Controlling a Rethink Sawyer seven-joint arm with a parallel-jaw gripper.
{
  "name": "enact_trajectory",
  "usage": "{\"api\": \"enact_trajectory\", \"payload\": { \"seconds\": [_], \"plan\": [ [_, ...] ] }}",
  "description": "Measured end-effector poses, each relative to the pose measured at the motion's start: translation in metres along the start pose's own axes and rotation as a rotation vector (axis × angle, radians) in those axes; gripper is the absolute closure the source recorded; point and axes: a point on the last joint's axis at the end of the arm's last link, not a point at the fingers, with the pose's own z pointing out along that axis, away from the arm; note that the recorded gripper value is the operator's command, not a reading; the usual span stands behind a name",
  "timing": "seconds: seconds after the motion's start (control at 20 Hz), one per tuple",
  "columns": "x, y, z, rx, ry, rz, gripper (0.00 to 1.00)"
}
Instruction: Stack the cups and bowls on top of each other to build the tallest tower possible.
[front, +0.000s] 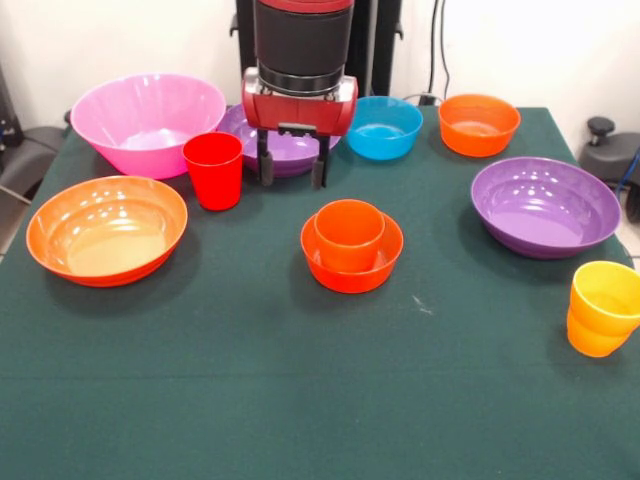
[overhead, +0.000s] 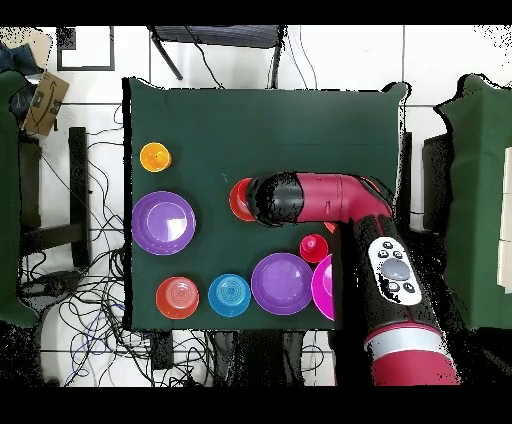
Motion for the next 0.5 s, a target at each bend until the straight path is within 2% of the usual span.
{"api": "enact_trajectory", "payload": {
  "seconds": [0.5],
  "plan": [
    [-0.0008,-0.0042,0.0021,0.001,-0.009,-0.023,0.00]
  ]
}}
